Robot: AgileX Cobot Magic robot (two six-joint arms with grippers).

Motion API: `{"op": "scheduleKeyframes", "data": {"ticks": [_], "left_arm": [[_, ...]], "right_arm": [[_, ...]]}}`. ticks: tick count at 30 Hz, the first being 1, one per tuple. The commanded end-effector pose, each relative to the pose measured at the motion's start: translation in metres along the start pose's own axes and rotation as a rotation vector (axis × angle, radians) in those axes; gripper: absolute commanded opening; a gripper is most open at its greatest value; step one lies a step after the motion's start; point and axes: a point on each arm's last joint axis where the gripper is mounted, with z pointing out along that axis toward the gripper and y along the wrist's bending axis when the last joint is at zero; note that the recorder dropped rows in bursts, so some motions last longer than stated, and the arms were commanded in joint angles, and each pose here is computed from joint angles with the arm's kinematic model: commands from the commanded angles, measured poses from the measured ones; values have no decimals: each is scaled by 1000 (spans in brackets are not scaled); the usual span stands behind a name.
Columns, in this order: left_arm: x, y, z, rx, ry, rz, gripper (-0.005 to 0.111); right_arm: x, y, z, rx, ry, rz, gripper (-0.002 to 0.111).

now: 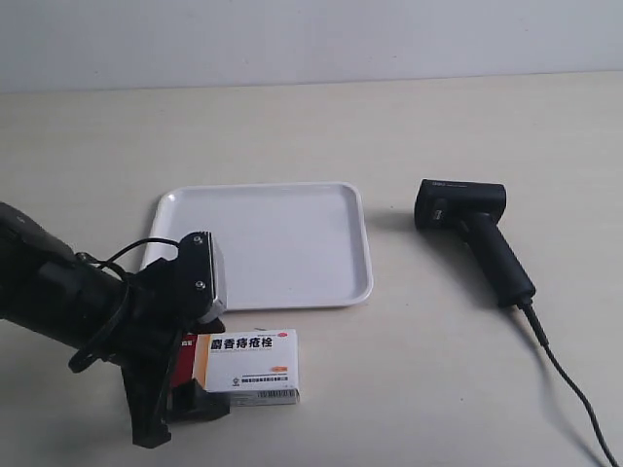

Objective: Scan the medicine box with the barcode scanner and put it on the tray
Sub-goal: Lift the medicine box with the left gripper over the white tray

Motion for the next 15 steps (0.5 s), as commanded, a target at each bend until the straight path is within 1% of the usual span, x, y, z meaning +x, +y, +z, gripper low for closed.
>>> {"op": "scheduleKeyframes", "data": {"ticks": [1,3,4,6,7,8,9,10,11,12,15], "left_arm": [[-3,0,-4,-21,1,24,28],[-10,1,-13,-43,-30,47,10],[-18,2,-22,-67,-62,70,0],[-40,7,-50,-161,-139,148,0],[-51,16,-68,-258,-165,177,0],[-57,25,-81,-352,-172,183,0],[-59,32,-87,-396,-173,179,0],[-61,40,-93,-427,-175,183,0],[-60,47,-95,-432,-168,197,0],[-58,53,-96,-416,-165,206,0],[-49,66,-83,-265,-161,221,0]], "right_arm": [[-1,0,0,3,-26,-1,1],[-2,0,0,2,-36,-1,1],[-2,0,0,0,-39,25,1],[-2,1,0,-12,-37,170,1],[-4,1,0,-17,-58,212,1],[-4,1,0,-17,-58,212,1],[-5,1,-1,-18,-59,213,0],[-12,2,-2,-24,-80,213,0],[-20,4,-3,-30,-102,212,0],[-27,5,-2,-29,-99,212,0],[-37,7,12,-4,-13,244,0]]}}
